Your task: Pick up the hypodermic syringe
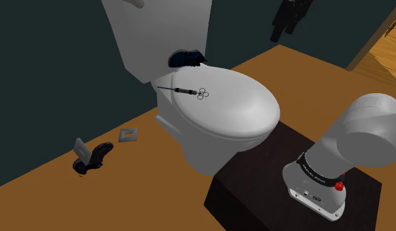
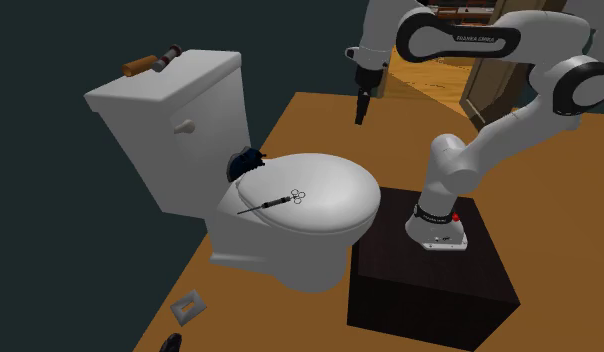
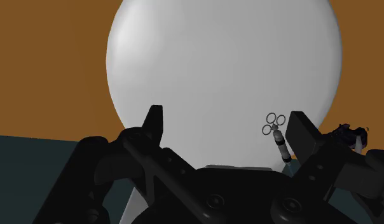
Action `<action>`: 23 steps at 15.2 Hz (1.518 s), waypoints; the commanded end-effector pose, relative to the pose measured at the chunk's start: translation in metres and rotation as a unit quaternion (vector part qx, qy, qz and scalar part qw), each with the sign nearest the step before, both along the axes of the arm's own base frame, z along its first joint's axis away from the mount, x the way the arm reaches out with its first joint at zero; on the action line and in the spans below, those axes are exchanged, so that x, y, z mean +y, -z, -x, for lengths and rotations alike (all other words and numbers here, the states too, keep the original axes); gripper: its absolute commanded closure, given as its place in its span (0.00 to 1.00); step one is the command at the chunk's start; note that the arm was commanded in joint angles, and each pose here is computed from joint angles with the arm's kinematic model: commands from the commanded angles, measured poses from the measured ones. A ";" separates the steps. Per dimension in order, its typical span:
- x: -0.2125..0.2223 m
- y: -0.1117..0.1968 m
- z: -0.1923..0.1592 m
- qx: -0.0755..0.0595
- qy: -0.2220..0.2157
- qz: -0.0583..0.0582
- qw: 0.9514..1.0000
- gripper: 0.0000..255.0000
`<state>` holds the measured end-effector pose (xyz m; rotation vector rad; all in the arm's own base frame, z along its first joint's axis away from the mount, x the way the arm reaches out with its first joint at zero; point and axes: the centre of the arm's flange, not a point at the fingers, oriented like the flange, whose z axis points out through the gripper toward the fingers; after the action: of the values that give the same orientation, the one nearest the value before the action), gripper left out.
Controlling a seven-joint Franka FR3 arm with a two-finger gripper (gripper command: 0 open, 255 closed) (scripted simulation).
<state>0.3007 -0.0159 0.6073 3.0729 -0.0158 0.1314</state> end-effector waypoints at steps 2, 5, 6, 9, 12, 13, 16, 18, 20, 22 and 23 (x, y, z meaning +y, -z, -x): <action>0.003 0.008 -0.010 0.000 -0.008 0.000 1.000 0.00; 0.012 0.032 -0.039 -0.001 -0.032 -0.001 0.999 0.00; 0.016 0.040 -0.048 -0.001 -0.040 -0.001 0.999 0.00; 0.028 0.064 -0.077 -0.002 -0.064 -0.001 0.998 0.00; 0.040 0.088 -0.105 -0.002 -0.088 -0.002 0.996 0.00; 0.045 0.096 -0.114 -0.003 -0.096 -0.002 0.995 0.00; 0.060 0.120 -0.141 -0.003 -0.120 -0.003 0.993 0.00; 0.070 0.136 -0.158 -0.004 -0.136 -0.003 0.991 0.00; 0.081 0.151 -0.176 -0.004 -0.152 -0.003 0.988 0.00; 0.093 0.167 -0.193 -0.005 -0.168 -0.004 0.986 0.00; 0.099 0.175 -0.201 -0.005 -0.176 -0.004 0.984 0.00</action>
<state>0.4932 0.0791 0.4410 3.0529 0.5029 0.1609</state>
